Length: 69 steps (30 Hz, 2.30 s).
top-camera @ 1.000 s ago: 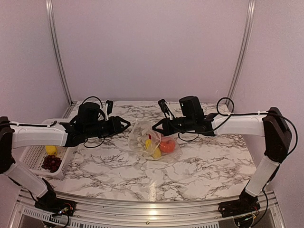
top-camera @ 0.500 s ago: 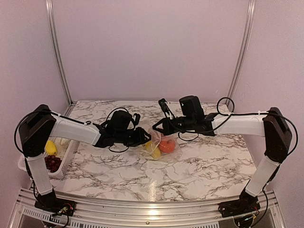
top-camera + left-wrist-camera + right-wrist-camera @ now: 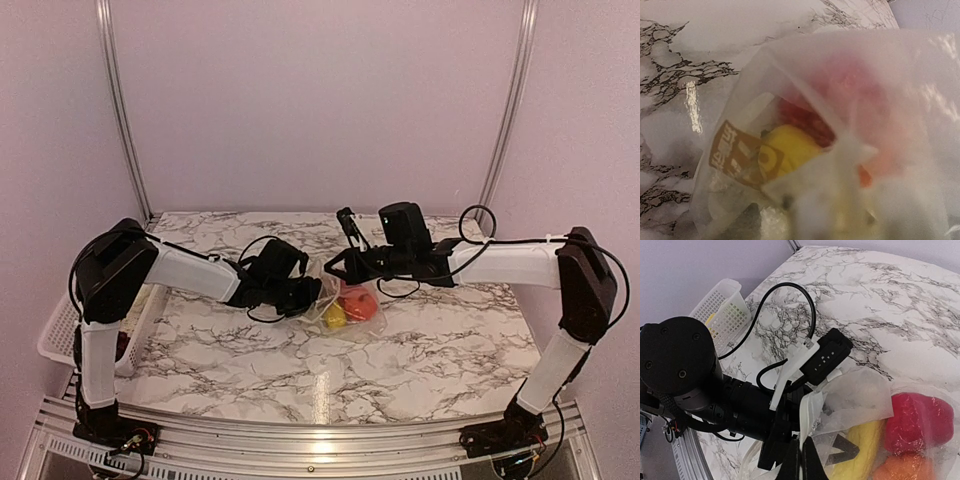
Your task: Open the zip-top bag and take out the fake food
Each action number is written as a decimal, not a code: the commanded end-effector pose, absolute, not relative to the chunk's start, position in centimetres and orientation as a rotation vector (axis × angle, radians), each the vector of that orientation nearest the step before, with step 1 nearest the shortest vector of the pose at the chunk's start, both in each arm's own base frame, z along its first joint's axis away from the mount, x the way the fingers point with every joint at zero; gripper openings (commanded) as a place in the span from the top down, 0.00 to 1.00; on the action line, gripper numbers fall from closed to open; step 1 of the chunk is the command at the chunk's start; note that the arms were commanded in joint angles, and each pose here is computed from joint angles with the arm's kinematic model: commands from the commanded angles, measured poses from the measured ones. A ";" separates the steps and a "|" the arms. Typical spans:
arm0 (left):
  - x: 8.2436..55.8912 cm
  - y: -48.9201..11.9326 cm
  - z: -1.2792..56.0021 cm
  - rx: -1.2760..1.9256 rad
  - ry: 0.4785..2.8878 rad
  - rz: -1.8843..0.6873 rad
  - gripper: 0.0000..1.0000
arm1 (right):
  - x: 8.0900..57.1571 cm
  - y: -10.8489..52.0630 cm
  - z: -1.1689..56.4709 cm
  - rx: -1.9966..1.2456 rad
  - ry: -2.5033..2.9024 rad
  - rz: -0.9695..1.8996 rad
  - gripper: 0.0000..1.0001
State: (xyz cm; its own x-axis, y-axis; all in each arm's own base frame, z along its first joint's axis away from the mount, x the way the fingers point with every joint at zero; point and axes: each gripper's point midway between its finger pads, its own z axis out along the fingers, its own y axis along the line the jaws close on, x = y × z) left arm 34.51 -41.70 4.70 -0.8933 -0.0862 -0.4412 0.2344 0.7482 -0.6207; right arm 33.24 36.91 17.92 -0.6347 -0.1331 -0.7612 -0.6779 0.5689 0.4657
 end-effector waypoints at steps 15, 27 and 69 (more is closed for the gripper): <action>33.8 -40.0 -3.9 0.253 2.732 -0.567 0.24 | 34.3 34.1 17.5 -0.560 2.134 0.936 1.00; 32.1 -36.2 -1.3 0.269 2.685 -0.495 0.48 | 33.4 34.7 16.8 -0.577 2.140 1.021 1.00; 32.2 -21.0 21.9 0.033 2.119 -0.771 0.72 | 31.0 38.6 15.7 -0.677 2.150 1.089 1.00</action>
State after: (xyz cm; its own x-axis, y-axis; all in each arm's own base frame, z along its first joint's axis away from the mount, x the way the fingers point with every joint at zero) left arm 32.88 -25.71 23.96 -0.5945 -0.2240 -0.7722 0.4069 0.7445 -0.5292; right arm 30.90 38.21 15.19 -0.6826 -0.1592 -0.7132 -0.6673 0.5335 0.5197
